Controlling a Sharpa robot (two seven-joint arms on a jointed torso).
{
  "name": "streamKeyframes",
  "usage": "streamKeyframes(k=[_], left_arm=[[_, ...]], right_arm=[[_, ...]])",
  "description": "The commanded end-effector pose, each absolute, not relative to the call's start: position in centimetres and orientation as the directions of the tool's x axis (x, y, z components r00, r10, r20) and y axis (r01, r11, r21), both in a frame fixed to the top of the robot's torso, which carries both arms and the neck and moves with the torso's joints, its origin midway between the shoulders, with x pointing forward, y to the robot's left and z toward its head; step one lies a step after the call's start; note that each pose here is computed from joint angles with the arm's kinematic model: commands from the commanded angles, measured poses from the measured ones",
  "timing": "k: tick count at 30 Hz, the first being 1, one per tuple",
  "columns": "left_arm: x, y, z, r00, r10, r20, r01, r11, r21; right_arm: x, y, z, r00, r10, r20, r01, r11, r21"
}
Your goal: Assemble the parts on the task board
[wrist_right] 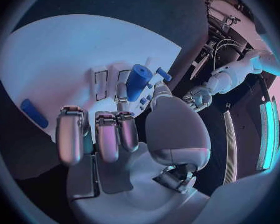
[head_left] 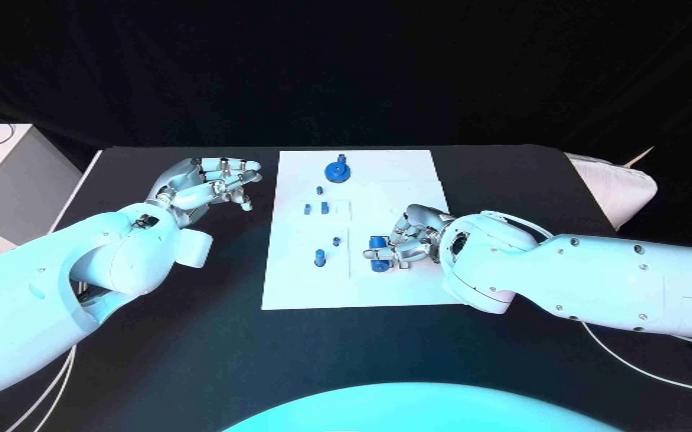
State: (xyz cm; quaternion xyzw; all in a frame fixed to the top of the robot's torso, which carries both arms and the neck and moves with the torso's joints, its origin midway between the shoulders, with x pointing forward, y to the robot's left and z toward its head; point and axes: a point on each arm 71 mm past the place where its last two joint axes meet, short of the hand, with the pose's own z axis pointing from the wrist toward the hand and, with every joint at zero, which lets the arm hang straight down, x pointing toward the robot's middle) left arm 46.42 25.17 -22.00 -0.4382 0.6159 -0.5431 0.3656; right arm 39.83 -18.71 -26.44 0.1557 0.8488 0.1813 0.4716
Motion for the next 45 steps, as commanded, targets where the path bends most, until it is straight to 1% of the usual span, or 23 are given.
streamKeyframes(k=[1, 17, 25, 38, 45], left_arm=[[46.4, 25.0, -21.9, -0.362, -0.931, 0.035, -0.14, 0.018, -0.99], [46.3, 25.1, -22.1, -0.359, -0.933, 0.035, -0.144, 0.019, -0.989], [46.3, 25.1, -22.3, -0.358, -0.933, 0.035, -0.148, 0.02, -0.989], [46.2, 25.1, -22.3, -0.357, -0.933, 0.035, -0.152, 0.021, -0.988], [46.2, 25.1, -22.3, -0.358, -0.933, 0.035, -0.153, 0.021, -0.988]], right_arm=[[39.7, -18.6, -26.3, -0.503, 0.404, -0.764, 0.047, 0.895, 0.443], [39.5, -19.8, -25.7, -0.475, 0.394, -0.787, -0.024, 0.888, 0.459], [39.0, -19.8, -25.3, -0.48, 0.4, -0.781, -0.058, 0.874, 0.483], [39.1, -20.9, -25.4, -0.483, 0.387, -0.785, -0.05, 0.883, 0.466], [39.3, -20.7, -25.5, -0.48, 0.387, -0.787, -0.051, 0.883, 0.466]])
